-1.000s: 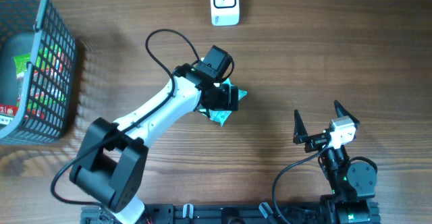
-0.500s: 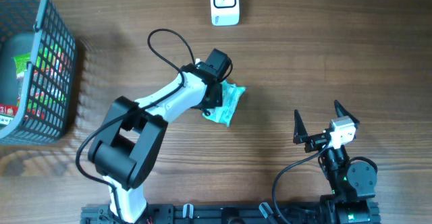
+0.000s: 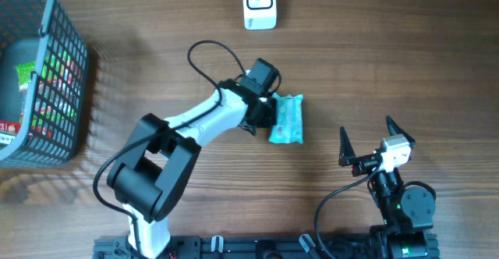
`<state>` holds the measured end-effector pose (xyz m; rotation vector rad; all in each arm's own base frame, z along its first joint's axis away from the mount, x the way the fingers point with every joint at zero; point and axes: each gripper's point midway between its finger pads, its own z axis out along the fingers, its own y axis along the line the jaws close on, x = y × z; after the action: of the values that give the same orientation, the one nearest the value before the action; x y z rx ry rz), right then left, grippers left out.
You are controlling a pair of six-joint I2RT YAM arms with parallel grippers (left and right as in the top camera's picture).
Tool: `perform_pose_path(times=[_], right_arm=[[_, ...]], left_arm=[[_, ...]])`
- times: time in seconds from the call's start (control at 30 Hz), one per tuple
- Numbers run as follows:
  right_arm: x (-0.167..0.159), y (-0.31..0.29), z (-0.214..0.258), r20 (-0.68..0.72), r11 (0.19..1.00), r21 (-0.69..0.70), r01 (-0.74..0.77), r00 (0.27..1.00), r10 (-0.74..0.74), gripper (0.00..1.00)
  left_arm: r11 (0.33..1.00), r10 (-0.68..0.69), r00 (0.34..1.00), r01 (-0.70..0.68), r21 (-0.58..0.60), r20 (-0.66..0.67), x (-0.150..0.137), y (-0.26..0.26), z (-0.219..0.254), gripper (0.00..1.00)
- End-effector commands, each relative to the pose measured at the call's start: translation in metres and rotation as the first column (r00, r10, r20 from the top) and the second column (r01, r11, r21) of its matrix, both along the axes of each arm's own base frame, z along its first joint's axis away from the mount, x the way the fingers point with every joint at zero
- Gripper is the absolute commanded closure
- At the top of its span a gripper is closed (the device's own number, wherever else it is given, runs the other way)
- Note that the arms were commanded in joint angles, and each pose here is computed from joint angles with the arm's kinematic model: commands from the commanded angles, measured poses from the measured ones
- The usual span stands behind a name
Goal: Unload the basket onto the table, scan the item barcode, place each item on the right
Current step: 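Carry the light-green packet to the table center and release it, then reach the left gripper into the basket and grasp the small orange box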
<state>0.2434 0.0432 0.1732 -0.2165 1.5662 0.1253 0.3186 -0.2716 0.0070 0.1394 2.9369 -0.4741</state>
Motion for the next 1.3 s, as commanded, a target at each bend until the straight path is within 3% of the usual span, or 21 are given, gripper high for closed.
perform_pose_path(times=[0.0, 0.1, 0.2, 0.23, 0.27, 0.3, 0.33, 0.4, 0.47, 0.57, 0.63, 0.7, 0.77, 0.83, 0.9, 1.0, 1.07, 1.1, 1.27], right_arm=[[0.000, -0.001, 0.002, 0.012, 1.000, -0.012, 0.004, 1.000, -0.004, 0.00], [0.000, -0.001, 0.002, 0.012, 1.000, -0.012, 0.004, 1.000, -0.004, 0.00], [0.000, -0.001, 0.002, 0.012, 1.000, -0.012, 0.004, 1.000, -0.004, 0.00], [0.000, 0.000, 0.002, 0.012, 1.000, -0.012, 0.003, 1.000, -0.003, 0.00], [0.000, -0.001, 0.002, 0.012, 1.000, -0.012, 0.004, 1.000, -0.004, 0.00], [0.000, -0.001, 0.002, 0.012, 1.000, -0.012, 0.004, 1.000, -0.004, 0.00], [0.000, -0.001, 0.002, 0.012, 1.000, -0.012, 0.004, 1.000, -0.004, 0.00], [0.000, 0.000, 0.002, 0.012, 1.000, -0.012, 0.003, 1.000, -0.003, 0.00], [0.000, -0.001, 0.002, 0.012, 1.000, -0.012, 0.004, 1.000, -0.004, 0.00], [0.000, -0.001, 0.002, 0.012, 1.000, -0.012, 0.004, 1.000, -0.004, 0.00], [0.000, -0.001, 0.002, 0.012, 1.000, -0.012, 0.004, 1.000, -0.004, 0.00], [0.000, -0.001, 0.002, 0.012, 1.000, -0.012, 0.004, 1.000, -0.004, 0.00], [0.000, -0.001, 0.002, 0.012, 1.000, -0.012, 0.004, 1.000, -0.004, 0.00], [0.000, -0.001, 0.002, 0.012, 1.000, -0.012, 0.004, 1.000, -0.004, 0.01], [0.000, 0.000, 0.002, 0.012, 1.000, -0.012, 0.003, 1.000, -0.003, 0.00], [0.000, -0.001, 0.002, 0.012, 1.000, -0.012, 0.004, 1.000, -0.004, 0.00], [0.000, -0.001, 0.002, 0.012, 1.000, -0.012, 0.004, 1.000, -0.004, 0.00], [0.000, -0.001, 0.002, 0.012, 1.000, -0.012, 0.004, 1.000, -0.004, 0.00], [0.000, -0.001, 0.002, 0.012, 1.000, -0.012, 0.004, 1.000, -0.004, 0.00]], left_arm=[[0.999, -0.034, 0.999, 0.035, -0.014, 0.002, -0.011, -0.017, -0.006, 0.70], [1.000, -0.011, 1.000, 0.012, -0.023, 0.025, 0.002, -0.012, 0.014, 0.66], [0.999, 0.038, 0.985, -0.039, 0.001, 0.165, 0.052, 0.026, 0.097, 0.57], [0.996, 0.078, 0.966, -0.086, 0.023, 0.246, 0.075, 0.058, 0.145, 0.50], [0.990, 0.118, 0.937, -0.136, 0.033, 0.328, 0.093, 0.095, 0.198, 0.32], [0.982, 0.166, 0.904, -0.189, 0.019, 0.394, 0.103, 0.131, 0.244, 0.08], [0.967, 0.230, 0.865, -0.256, -0.002, 0.446, 0.108, 0.164, 0.280, 0.00], [0.873, 0.430, 0.688, -0.481, -0.076, 0.585, 0.109, 0.270, 0.358, 0.00], [0.766, 0.540, 0.550, -0.635, -0.102, 0.637, 0.098, 0.350, 0.381, 0.00], [0.541, 0.684, 0.373, -0.836, -0.092, 0.627, 0.062, 0.474, 0.372, 0.00], [0.428, 0.747, 0.321, -0.902, -0.051, 0.582, 0.040, 0.527, 0.348, 0.00], [0.399, 0.766, 0.346, -0.917, 0.020, 0.541, 0.027, 0.555, 0.321, 0.00], [0.412, 0.776, 0.415, -0.904, 0.116, 0.476, 0.020, 0.580, 0.282, 0.00], [0.502, 0.751, 0.520, -0.850, 0.160, 0.406, 0.031, 0.590, 0.242, 0.00], [0.659, 0.677, 0.642, -0.747, 0.094, 0.360, 0.060, 0.579, 0.212, 0.00], [0.709, 0.659, 0.688, -0.703, 0.054, 0.305, 0.077, 0.578, 0.175, 0.02], [0.817, 0.544, 0.787, -0.576, 0.028, 0.291, 0.087, 0.567, 0.151, 0.21], [0.861, 0.491, 0.819, -0.508, -0.021, 0.297, 0.095, 0.557, 0.145, 0.19], [0.912, 0.408, 0.868, -0.399, -0.090, 0.282, 0.108, 0.541, 0.115, 0.16]])
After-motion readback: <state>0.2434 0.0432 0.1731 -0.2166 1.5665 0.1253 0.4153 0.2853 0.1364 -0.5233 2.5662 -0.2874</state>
